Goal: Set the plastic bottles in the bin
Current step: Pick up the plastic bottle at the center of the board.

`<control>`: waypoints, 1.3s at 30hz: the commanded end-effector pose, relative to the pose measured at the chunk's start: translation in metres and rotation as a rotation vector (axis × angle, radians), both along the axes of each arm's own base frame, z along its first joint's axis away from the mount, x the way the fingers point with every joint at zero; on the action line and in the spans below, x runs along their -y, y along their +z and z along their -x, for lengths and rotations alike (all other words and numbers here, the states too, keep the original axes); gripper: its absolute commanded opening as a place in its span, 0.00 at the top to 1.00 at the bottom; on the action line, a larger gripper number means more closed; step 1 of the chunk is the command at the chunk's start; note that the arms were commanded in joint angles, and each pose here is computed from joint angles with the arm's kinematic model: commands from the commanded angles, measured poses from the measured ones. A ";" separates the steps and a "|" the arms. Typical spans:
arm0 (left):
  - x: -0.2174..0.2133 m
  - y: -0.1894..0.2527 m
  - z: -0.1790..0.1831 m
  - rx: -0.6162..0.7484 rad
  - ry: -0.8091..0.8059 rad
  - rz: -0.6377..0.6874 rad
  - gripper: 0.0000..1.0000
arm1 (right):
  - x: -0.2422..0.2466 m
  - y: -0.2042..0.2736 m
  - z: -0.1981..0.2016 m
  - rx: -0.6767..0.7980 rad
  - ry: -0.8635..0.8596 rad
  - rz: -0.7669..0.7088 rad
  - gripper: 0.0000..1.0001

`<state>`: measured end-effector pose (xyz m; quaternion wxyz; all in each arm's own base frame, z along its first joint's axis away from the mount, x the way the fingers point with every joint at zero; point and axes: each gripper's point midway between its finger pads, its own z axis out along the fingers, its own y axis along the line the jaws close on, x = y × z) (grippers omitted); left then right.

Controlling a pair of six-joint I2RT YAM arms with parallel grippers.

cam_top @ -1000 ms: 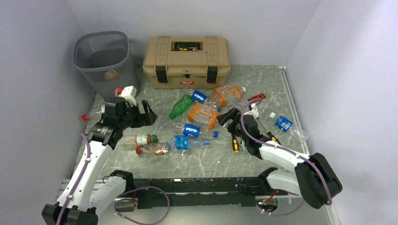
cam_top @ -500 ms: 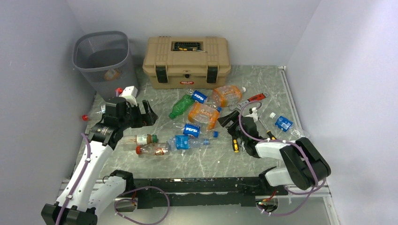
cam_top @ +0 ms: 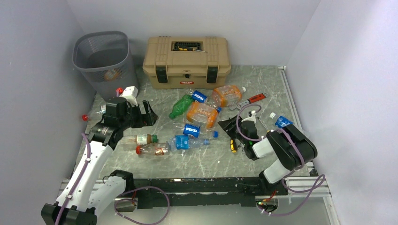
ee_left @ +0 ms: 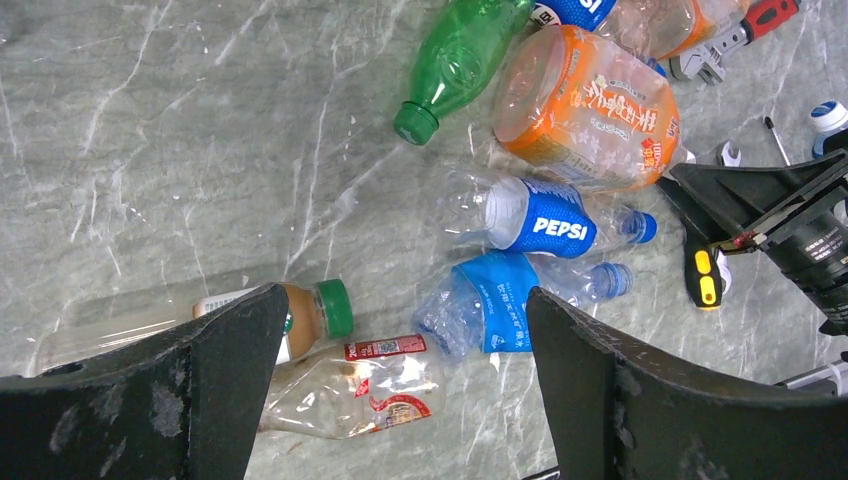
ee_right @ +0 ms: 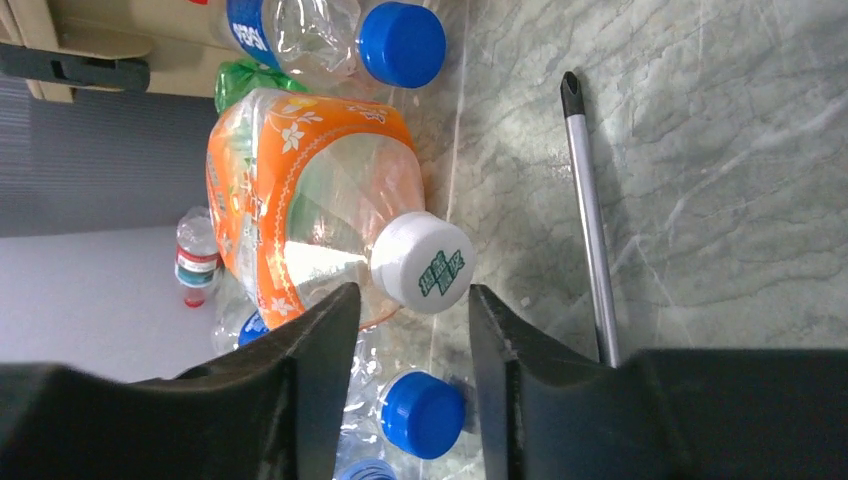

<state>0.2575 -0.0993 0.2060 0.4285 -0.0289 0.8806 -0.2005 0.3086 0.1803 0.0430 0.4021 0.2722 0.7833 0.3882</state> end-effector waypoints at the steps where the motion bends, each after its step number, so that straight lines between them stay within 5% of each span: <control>1: -0.001 0.010 -0.004 0.046 0.014 0.001 0.06 | -0.005 0.018 -0.002 0.107 0.034 -0.078 0.57; 7: -0.001 0.009 -0.004 0.043 0.013 -0.004 0.06 | -0.008 0.019 -0.002 0.134 0.060 -0.076 0.74; 11: -0.002 0.011 -0.003 0.053 0.018 -0.007 0.06 | -0.007 0.027 -0.002 0.156 0.071 -0.049 0.75; 19: 0.001 0.012 -0.003 0.051 0.004 0.003 0.06 | -0.008 0.037 0.008 0.152 0.088 -0.051 0.18; 23: 0.003 0.012 -0.003 0.053 -0.002 0.011 0.06 | -0.016 0.034 0.012 0.116 0.100 -0.046 0.01; 39: 0.002 0.014 -0.002 0.065 0.005 0.011 0.06 | -0.053 0.002 -0.013 -0.014 -0.032 -0.125 0.00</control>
